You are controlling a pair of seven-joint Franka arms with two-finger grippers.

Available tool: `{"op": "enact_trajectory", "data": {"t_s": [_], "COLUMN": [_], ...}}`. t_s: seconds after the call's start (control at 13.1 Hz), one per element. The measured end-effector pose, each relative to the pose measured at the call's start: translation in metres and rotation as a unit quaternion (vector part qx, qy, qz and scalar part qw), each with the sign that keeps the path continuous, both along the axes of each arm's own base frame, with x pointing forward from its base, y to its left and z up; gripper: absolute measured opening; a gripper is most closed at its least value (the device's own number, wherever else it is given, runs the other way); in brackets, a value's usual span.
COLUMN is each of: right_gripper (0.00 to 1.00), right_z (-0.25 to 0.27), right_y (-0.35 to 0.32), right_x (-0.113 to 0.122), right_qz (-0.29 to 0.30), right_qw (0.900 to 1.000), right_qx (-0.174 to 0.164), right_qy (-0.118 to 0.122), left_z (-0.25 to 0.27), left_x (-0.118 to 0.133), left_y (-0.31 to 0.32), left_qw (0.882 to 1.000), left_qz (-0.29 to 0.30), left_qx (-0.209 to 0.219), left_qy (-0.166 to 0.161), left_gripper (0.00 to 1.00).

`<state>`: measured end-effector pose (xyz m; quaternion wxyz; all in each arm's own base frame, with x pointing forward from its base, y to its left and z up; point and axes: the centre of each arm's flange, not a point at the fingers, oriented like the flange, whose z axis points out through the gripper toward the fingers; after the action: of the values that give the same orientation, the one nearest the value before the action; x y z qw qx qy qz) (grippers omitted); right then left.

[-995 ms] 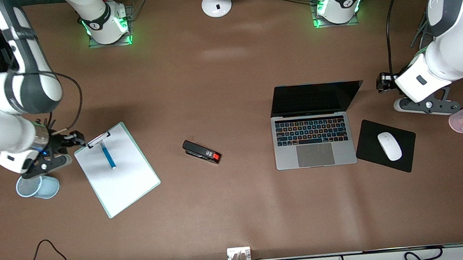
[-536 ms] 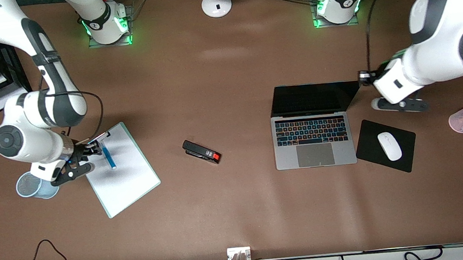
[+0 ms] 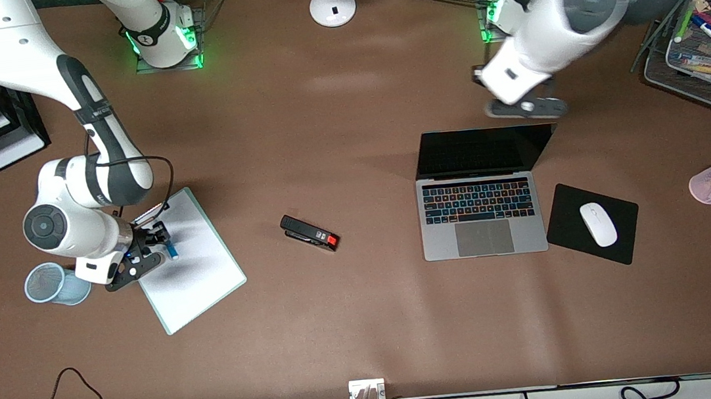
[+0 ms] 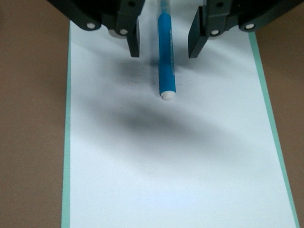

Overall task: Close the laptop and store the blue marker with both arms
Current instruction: 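Grasp the blue marker with the right gripper while the left gripper grips the laptop lid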

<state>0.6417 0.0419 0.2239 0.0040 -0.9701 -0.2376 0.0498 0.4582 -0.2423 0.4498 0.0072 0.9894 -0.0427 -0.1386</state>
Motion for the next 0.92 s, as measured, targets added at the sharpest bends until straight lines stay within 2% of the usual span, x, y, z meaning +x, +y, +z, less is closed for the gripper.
{"op": "enact_trajectory", "data": {"t_s": [0.15,0.46,0.69,0.92], "right_gripper": [0.47,0.45,0.43,0.42], "right_z": [-0.007,-0.014,-0.015,-0.019], "right_y": [0.004,0.008,0.008,0.009], "right_x": [0.000,0.001,0.003,0.005], "right_qz": [0.004,0.007,0.008,0.011], "right_qw": [1.000,1.000,1.000,1.000], "right_qx": [0.000,0.000,0.000,0.001], "right_qy": [-0.002,-0.005,-0.006,-0.012], "left_z": [-0.041,-0.081,-0.103,-0.099], "left_x": [-0.012,-0.009,0.006,0.028], "left_y": [0.001,0.024,0.034,0.044], "left_qw": [1.000,0.999,0.997,0.990], "left_qz": [0.005,0.017,0.021,0.034], "left_qx": [0.002,0.010,0.003,-0.015], "left_qy": [-0.012,-0.045,-0.076,-0.134], "left_gripper": [0.02,0.02,0.02,0.01]}}
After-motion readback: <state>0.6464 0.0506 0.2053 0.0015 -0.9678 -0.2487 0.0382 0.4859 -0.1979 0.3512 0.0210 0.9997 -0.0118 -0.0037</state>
